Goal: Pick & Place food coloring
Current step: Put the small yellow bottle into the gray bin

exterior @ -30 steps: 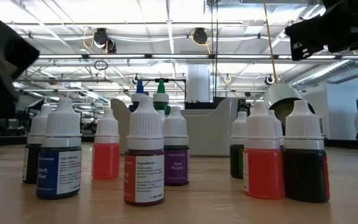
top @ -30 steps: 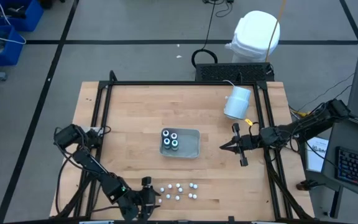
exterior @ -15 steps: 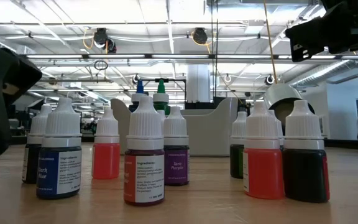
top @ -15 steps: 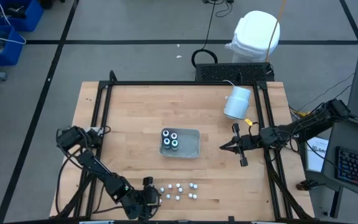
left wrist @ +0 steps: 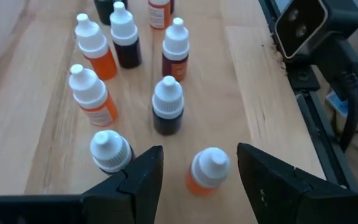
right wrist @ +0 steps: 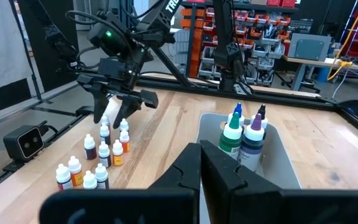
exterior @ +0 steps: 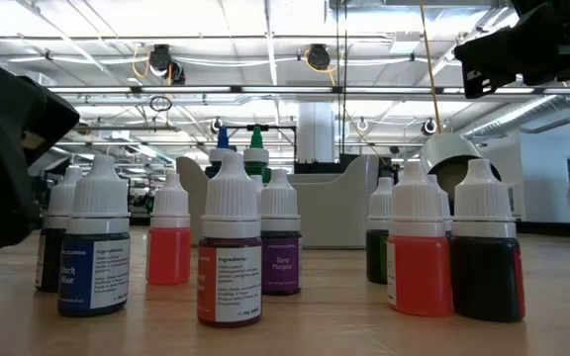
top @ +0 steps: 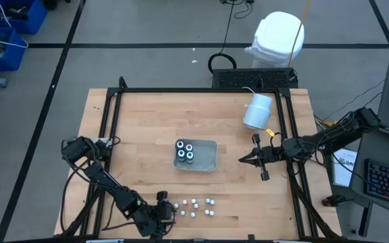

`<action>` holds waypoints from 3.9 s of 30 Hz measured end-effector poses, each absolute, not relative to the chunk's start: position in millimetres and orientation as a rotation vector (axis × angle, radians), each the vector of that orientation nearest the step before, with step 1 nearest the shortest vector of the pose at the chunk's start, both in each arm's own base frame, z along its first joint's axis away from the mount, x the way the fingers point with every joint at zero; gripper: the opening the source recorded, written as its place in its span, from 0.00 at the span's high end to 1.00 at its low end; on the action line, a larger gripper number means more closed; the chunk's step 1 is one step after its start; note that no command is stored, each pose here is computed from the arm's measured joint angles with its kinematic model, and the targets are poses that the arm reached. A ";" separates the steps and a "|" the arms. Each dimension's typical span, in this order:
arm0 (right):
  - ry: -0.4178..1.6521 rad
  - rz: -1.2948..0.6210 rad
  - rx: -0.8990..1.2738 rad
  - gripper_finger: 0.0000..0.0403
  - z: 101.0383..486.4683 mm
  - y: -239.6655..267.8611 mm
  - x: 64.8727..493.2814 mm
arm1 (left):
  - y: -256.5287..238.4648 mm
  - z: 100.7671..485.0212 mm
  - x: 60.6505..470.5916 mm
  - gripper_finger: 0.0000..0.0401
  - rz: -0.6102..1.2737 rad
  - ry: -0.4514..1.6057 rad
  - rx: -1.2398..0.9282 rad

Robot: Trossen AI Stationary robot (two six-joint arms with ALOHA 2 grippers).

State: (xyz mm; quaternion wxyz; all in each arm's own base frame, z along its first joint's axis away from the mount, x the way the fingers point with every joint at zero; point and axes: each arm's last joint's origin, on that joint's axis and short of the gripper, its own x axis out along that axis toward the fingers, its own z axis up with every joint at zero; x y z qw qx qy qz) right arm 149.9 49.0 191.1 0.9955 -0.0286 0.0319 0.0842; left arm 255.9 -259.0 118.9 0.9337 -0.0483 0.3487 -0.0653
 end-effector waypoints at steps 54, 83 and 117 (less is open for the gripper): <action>0.097 0.169 -0.051 1.00 187.4 49.0 149.9 | -108.6 288.6 416.9 0.83 0.365 0.468 -0.183; 0.090 0.168 -0.052 1.00 187.3 48.9 149.7 | -20.1 238.6 426.5 0.81 -0.206 0.841 0.300; 0.069 0.168 -0.057 1.00 186.5 48.5 148.9 | -5.3 197.1 443.2 0.81 -0.241 0.889 0.277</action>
